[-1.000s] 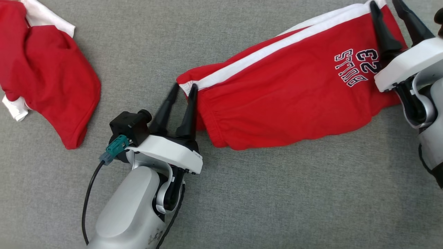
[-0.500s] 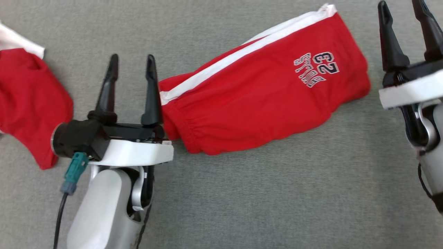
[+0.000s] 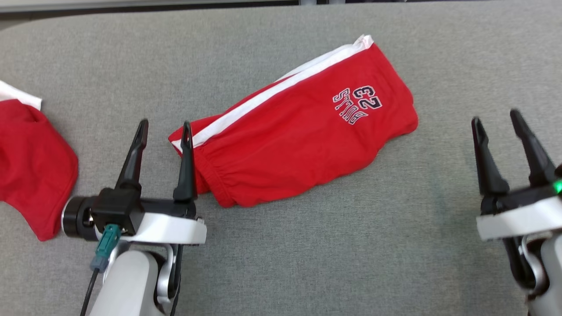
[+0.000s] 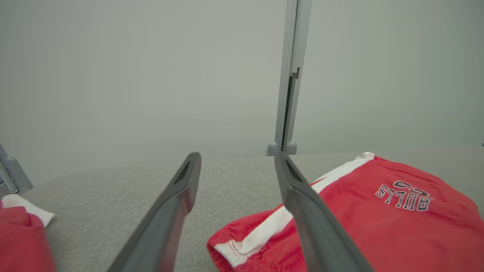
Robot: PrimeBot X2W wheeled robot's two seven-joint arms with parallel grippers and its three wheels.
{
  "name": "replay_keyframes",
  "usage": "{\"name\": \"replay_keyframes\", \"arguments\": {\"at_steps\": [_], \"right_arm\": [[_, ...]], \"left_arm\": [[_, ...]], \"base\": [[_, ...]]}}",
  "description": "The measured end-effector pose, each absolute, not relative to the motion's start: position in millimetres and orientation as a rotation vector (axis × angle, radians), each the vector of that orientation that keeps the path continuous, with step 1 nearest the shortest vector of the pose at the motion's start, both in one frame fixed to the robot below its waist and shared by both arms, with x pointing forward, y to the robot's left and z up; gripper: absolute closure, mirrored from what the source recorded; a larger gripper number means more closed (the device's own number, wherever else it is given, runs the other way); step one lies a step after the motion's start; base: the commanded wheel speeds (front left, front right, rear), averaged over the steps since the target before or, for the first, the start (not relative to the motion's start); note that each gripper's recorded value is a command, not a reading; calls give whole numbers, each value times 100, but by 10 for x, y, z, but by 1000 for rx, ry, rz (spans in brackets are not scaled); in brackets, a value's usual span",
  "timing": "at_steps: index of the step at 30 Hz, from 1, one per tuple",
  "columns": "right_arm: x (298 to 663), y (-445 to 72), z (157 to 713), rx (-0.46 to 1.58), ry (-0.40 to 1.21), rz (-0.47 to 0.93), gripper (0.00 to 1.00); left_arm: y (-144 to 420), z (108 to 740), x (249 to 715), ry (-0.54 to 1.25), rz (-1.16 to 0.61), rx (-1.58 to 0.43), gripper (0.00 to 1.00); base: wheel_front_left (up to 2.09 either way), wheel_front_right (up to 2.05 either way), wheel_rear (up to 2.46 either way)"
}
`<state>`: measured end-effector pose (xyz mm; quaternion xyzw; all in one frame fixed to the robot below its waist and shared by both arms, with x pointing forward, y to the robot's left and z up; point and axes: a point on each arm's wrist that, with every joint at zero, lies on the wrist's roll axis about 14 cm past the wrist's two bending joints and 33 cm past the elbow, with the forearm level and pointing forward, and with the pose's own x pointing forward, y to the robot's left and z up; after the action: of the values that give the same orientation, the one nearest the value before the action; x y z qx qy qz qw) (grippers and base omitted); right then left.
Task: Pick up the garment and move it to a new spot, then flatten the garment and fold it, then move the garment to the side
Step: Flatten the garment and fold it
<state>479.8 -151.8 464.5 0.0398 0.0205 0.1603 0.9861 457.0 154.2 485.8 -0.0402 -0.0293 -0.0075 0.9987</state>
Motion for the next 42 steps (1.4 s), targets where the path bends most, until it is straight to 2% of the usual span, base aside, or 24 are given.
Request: {"name": "replay_keyframes", "arguments": {"at_steps": [7,16,33,42], "right_arm": [[4374,-1561,4630,106,88,283,0],[4204,-1625,4750,90,82,255,0],[4299,-1618,4758,76,92,260,0],[4885,-1433,4480,64,155,337,0]], "left_arm": [[1527,4720,4321,0,-30,-72,0],[1529,4697,4177,16,-31,-75,0],[1525,4632,4203,33,-30,-79,0],[1480,4615,4449,19,-39,-94,0]], "base": [[0,0,0],[0,0,0],[0,0,0],[0,0,0]]}}
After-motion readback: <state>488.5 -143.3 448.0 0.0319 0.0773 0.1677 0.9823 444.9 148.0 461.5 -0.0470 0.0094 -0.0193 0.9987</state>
